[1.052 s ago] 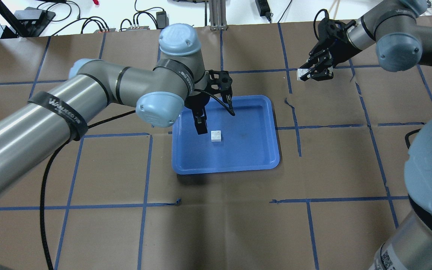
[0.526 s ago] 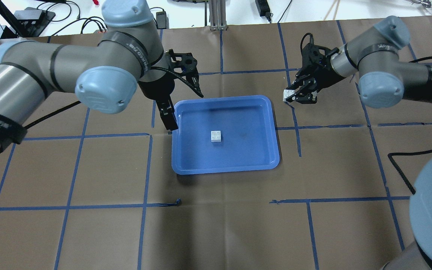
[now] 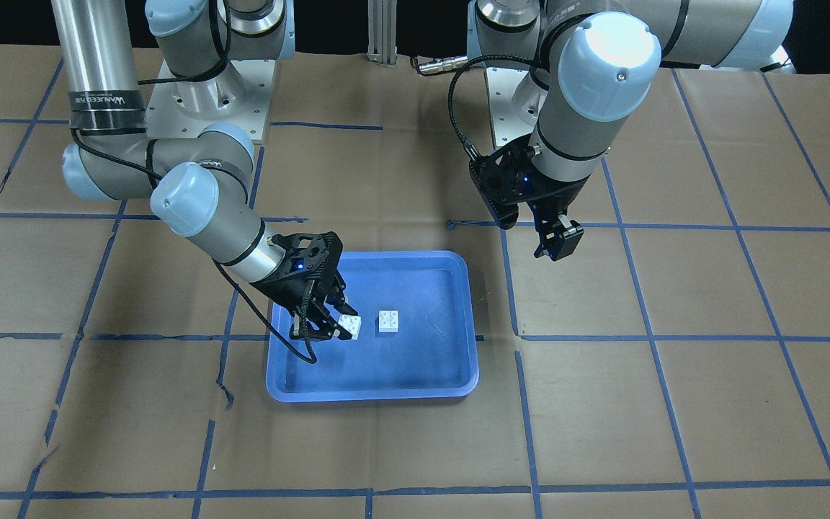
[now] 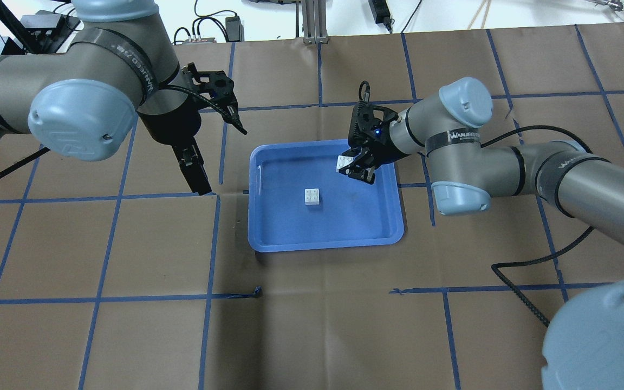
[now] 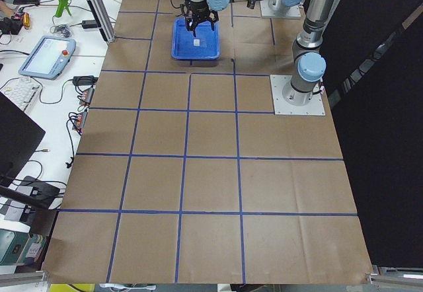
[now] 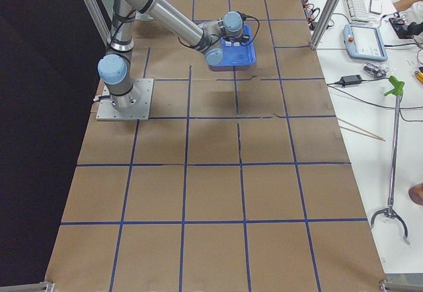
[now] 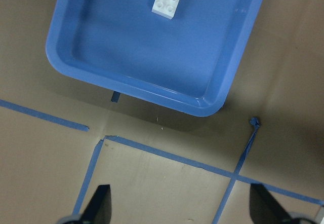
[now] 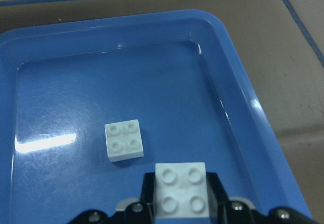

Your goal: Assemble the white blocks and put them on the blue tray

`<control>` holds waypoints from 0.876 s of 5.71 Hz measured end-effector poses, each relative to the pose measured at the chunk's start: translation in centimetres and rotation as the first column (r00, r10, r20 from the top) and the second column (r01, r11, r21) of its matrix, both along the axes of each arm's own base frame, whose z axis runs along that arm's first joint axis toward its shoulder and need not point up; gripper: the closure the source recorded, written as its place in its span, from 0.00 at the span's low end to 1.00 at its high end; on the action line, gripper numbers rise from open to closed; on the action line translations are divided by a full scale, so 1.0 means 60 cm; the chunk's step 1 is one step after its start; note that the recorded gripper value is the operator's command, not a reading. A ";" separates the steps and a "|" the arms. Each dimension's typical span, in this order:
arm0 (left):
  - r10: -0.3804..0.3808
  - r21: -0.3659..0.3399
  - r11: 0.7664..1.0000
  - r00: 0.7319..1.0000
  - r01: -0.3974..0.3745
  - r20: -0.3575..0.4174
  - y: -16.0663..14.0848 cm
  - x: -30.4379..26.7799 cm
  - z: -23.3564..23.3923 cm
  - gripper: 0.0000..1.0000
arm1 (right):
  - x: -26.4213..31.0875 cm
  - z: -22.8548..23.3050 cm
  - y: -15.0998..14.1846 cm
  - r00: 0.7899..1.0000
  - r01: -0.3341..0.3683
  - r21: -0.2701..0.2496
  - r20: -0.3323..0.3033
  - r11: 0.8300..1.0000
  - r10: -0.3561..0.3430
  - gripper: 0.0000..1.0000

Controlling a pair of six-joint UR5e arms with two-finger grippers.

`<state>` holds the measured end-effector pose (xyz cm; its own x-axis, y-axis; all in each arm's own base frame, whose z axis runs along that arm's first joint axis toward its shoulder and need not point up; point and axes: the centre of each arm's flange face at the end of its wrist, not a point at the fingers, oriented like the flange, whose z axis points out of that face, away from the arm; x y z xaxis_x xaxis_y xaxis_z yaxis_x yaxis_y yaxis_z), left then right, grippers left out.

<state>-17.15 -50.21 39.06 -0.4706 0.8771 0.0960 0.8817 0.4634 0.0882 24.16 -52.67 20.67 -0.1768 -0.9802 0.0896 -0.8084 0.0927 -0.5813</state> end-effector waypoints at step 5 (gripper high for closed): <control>0.677 -0.111 0.733 0.736 -0.671 0.014 -0.006 0.063 0.065 0.01 | 0.024 -0.075 0.017 1.000 -0.025 -0.007 -0.003 1.000 0.025 0.71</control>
<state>-13.38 -50.55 42.98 -0.9435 0.3313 -0.0089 0.3306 0.9426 0.0481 25.59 -51.63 16.19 -0.1523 -0.9835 0.0973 -0.8122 0.0685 -0.5793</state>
